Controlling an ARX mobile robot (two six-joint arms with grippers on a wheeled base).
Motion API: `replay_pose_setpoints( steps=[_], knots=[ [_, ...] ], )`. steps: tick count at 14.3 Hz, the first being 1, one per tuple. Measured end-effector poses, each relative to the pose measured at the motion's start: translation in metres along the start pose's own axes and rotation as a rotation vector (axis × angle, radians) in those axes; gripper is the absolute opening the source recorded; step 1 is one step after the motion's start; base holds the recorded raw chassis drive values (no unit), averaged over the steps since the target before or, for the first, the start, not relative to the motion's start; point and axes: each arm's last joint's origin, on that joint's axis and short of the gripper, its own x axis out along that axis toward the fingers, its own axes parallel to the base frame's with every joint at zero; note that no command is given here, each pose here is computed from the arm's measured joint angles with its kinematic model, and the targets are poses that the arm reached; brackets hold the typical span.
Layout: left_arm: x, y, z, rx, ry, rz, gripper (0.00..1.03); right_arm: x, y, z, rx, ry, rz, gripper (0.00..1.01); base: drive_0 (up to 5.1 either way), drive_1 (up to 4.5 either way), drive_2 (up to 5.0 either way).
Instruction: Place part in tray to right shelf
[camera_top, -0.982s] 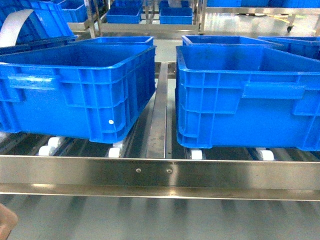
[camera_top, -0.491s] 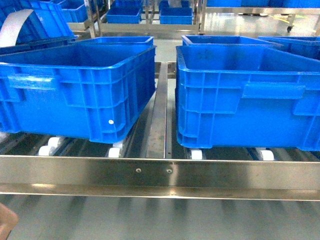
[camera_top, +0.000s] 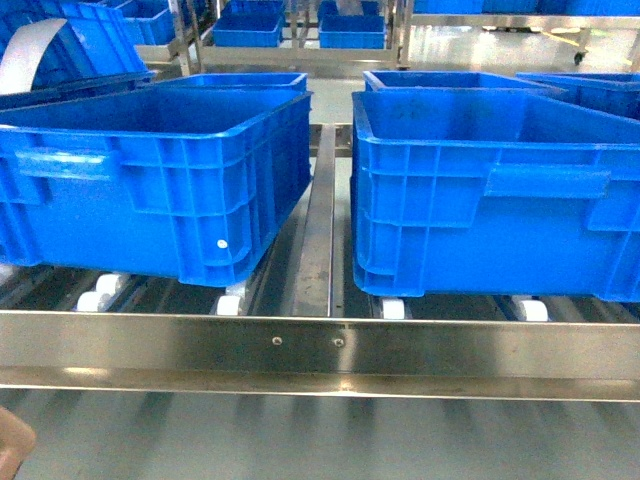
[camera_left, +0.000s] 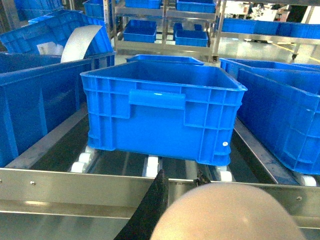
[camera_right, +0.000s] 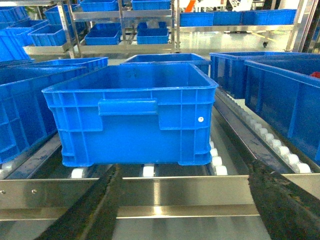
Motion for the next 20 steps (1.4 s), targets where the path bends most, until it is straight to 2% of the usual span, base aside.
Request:
replay_pose_setpoints(
  steps=[2,3,20],
  knots=[
    [0.0,0.0,0.0,0.0,0.0,0.0,0.12,0.0,0.0,0.0,0.0,0.0,0.0,0.96,0.0,0.0,0.0],
    [0.0,0.0,0.0,0.0,0.0,0.0,0.12,0.0,0.0,0.0,0.0,0.0,0.0,0.98,0.0,0.0,0.0],
    [0.0,0.0,0.0,0.0,0.0,0.0,0.12,0.0,0.0,0.0,0.0,0.0,0.0,0.98,0.0,0.0,0.0]
  ],
)
